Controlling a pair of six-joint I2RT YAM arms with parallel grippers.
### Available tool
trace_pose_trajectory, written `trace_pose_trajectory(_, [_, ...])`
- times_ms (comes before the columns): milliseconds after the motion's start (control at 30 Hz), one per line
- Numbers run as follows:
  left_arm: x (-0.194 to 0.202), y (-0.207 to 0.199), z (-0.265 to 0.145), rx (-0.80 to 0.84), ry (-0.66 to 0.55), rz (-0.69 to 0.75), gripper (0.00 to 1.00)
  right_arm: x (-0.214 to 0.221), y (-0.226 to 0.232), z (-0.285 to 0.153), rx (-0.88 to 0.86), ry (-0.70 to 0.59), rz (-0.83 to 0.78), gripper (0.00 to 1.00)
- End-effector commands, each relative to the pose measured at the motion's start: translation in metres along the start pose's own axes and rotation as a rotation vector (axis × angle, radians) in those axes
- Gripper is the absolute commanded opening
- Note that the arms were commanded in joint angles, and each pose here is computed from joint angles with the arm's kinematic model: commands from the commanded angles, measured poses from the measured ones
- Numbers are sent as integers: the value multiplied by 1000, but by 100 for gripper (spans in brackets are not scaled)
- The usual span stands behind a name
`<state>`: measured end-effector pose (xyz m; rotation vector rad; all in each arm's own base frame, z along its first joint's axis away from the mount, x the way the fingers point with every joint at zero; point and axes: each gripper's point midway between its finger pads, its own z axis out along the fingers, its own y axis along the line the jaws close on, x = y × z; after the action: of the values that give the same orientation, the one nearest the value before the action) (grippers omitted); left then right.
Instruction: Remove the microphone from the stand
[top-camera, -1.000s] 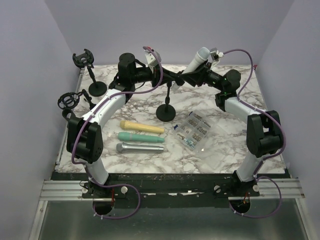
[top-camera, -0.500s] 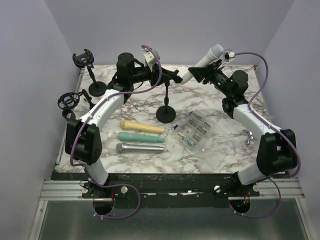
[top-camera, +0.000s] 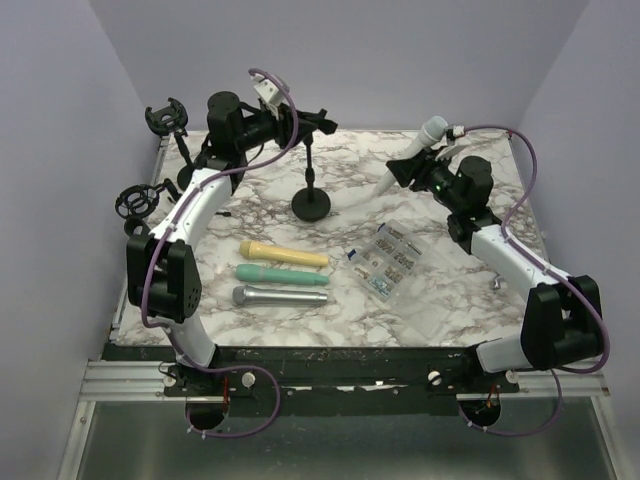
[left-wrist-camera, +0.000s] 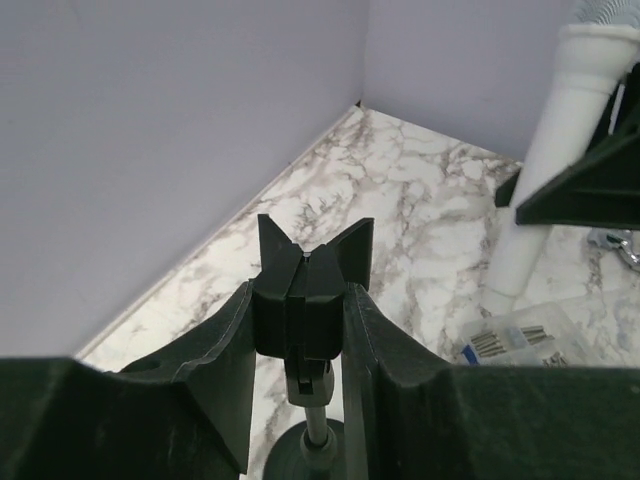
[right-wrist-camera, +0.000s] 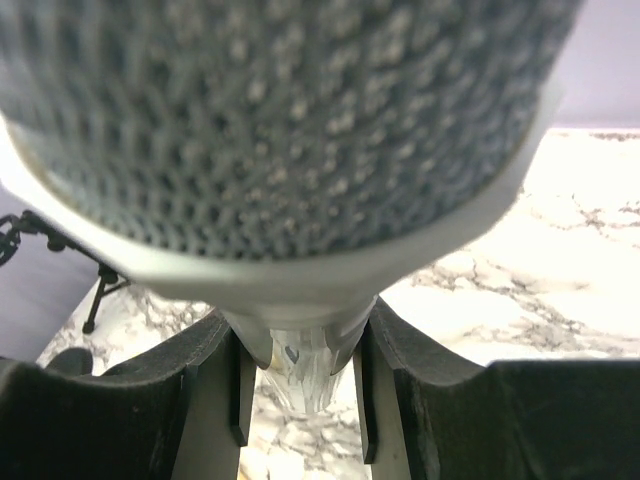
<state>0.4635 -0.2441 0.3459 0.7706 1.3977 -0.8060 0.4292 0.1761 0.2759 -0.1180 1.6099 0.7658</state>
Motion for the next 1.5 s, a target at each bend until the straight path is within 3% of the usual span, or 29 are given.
trace_pose_trajectory(0, [-48, 27, -5, 9, -92, 103, 0, 12, 15, -12, -67, 46, -9, 1])
trace_pose_trajectory(167, [-47, 58, -11, -56, -58, 88, 0, 24, 26, -19, -130, 83, 9, 1])
trace_pose_trajectory(500, [-7, 90, -17, -200, 6, 14, 0, 54, 42, 0, -162, 203, -92, 1])
trace_pose_trajectory(600, [3, 96, -20, -239, 23, -11, 11, 66, 56, 6, -185, 253, -155, 1])
trace_pose_trajectory(767, [6, 101, -27, -291, 37, -40, 46, 82, 62, 15, -170, 324, -222, 1])
trace_pose_trajectory(1000, [-14, 84, -45, -333, 1, -97, 72, 93, 56, 24, -140, 402, -365, 12])
trace_pose_trajectory(1167, [-25, 59, -59, -321, -16, -224, 80, 102, 60, 29, -149, 428, -412, 10])
trace_pose_trajectory(1467, [-37, 10, -104, -389, 13, -392, 81, 127, 83, 39, -168, 524, -553, 7])
